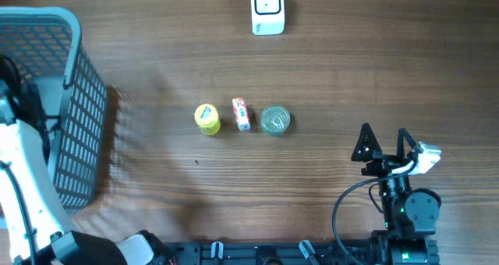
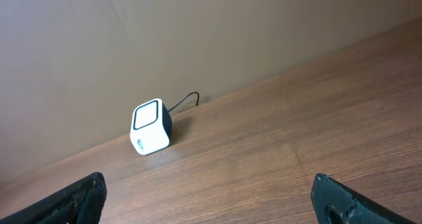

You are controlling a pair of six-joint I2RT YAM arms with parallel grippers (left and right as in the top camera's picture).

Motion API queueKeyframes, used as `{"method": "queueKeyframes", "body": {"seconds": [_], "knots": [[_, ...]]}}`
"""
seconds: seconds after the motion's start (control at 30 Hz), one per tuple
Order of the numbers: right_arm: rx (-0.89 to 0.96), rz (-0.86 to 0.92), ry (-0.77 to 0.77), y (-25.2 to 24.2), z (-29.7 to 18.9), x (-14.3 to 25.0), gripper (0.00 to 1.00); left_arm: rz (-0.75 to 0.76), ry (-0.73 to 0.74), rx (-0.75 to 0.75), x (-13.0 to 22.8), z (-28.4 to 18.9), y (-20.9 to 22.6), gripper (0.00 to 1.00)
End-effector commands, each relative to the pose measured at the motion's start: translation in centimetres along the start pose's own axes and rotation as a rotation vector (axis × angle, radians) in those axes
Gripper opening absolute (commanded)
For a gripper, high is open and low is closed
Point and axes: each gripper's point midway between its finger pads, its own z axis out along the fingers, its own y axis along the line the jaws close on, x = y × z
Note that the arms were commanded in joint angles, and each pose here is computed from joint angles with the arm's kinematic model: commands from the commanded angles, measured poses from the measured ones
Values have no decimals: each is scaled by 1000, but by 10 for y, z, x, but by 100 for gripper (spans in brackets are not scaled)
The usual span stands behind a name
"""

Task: Scan the item barcode
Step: 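Reach into the basket and grasp the black-orange packaged item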

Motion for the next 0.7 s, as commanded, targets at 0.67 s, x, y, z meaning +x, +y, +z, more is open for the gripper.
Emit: {"method": "queueKeyframes", "body": {"seconds": [0.67], "knots": [[-14, -19, 0, 3, 0, 0, 100, -384, -262, 92, -66, 69, 39, 100]]}}
